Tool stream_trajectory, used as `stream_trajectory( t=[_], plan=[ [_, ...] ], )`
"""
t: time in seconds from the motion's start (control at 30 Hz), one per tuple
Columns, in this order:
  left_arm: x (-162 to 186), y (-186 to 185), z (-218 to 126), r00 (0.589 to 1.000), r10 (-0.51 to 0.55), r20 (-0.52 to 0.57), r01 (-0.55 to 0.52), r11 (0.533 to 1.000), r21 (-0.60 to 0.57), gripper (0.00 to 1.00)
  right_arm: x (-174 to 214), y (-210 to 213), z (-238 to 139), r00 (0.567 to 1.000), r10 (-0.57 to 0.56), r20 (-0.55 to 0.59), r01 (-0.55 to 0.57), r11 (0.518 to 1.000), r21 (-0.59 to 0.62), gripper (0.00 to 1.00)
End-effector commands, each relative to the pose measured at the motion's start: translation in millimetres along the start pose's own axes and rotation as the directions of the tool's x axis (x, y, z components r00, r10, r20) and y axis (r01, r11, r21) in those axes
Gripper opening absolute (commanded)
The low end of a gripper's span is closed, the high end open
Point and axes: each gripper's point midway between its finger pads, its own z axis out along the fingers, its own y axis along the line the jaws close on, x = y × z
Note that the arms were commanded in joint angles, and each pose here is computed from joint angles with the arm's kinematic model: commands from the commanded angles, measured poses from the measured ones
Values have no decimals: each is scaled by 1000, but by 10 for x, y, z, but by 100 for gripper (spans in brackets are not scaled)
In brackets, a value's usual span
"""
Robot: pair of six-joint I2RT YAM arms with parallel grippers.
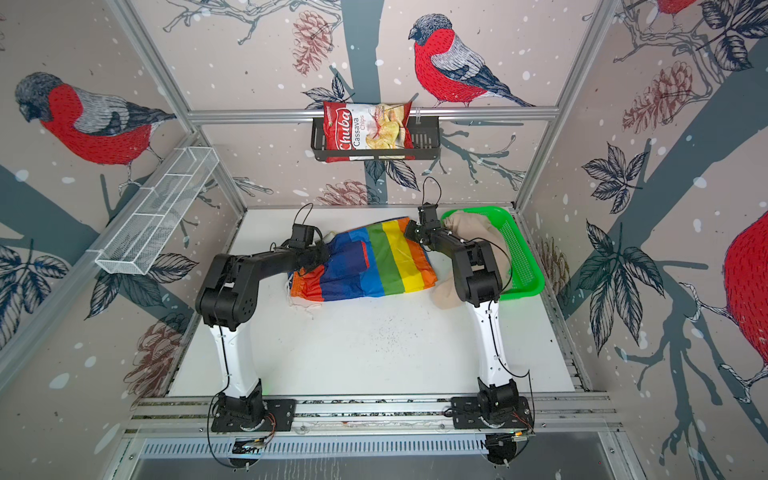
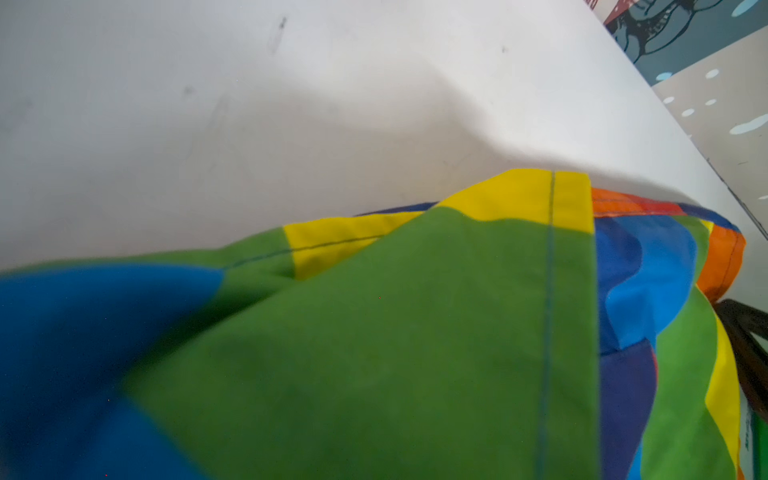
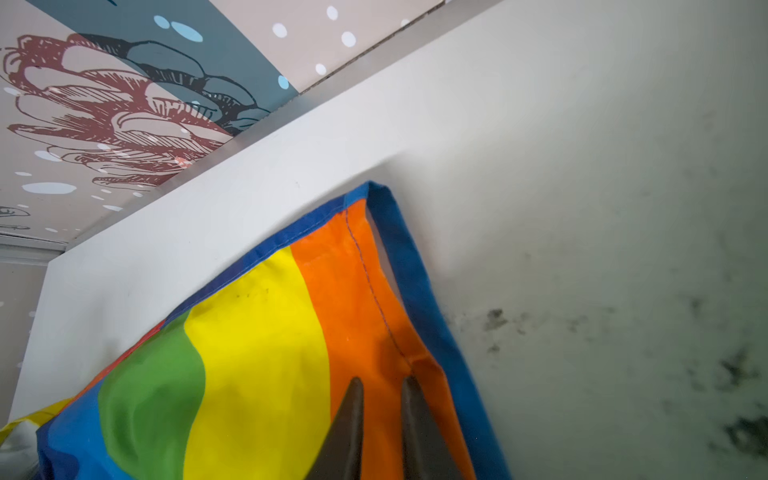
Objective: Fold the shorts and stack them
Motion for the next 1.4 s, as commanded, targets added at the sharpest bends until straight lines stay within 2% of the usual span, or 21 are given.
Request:
stream_trajectory(
  t=[0.0,0.07,0.17,0.27,0.33,0.37,0.43,0.53,0.63,0.7,0.77,0.93,1.13,1.2,1.37],
  plan=[
    [-34,-191,-120,1000,10,-8,-9,998,56,12,-289,232,-356,996,-63,65,63,998,1,20],
    [-130,-380,-318,1000,21,21,-23,996,91,12,-416,446,-646,986,-113,121,113,994,12,22],
    [-328,-676,-803,995,37,96,-51,988,144,26,-493,881,-1125,942,-252,221,238,967,90,23],
    [-459,-797,-1322,982,46,182,-77,983,165,45,-301,1419,-1513,846,-454,280,411,890,199,23],
    [-487,-707,-1638,972,41,233,-73,989,130,59,-18,1786,-1694,755,-588,289,526,807,268,26],
    [-470,-595,-1741,968,20,250,-46,994,99,63,129,1930,-1751,716,-636,289,569,771,287,31],
    [-398,-289,-1955,958,-18,285,7,999,37,71,506,2237,-1830,629,-723,287,657,691,300,47],
    [-226,174,-2185,942,-60,329,67,998,-9,81,1100,2618,-1806,544,-793,275,766,603,223,70],
    [-45,541,-2336,935,-91,344,109,993,-35,92,1641,2888,-1674,495,-832,252,834,536,132,90],
    [73,723,-2370,938,-105,331,131,990,-56,97,1957,3017,-1555,470,-853,227,862,499,91,99],
    [159,826,-2374,943,-118,312,143,988,-58,98,2256,3133,-1429,439,-875,203,887,458,55,99],
    [369,1065,-2217,949,-202,241,213,977,-23,98,2825,3312,-1216,401,-896,193,915,401,-38,99],
    [495,1217,-2041,938,-290,191,291,957,23,98,3154,3310,-892,412,-899,150,910,397,-120,99],
    [536,1218,-1987,930,-322,175,319,947,45,98,3235,3279,-773,417,-899,133,906,399,-138,99],
    [617,1196,-1851,918,-373,136,362,927,97,98,3258,3127,-479,482,-873,74,868,465,-173,97]
  ],
)
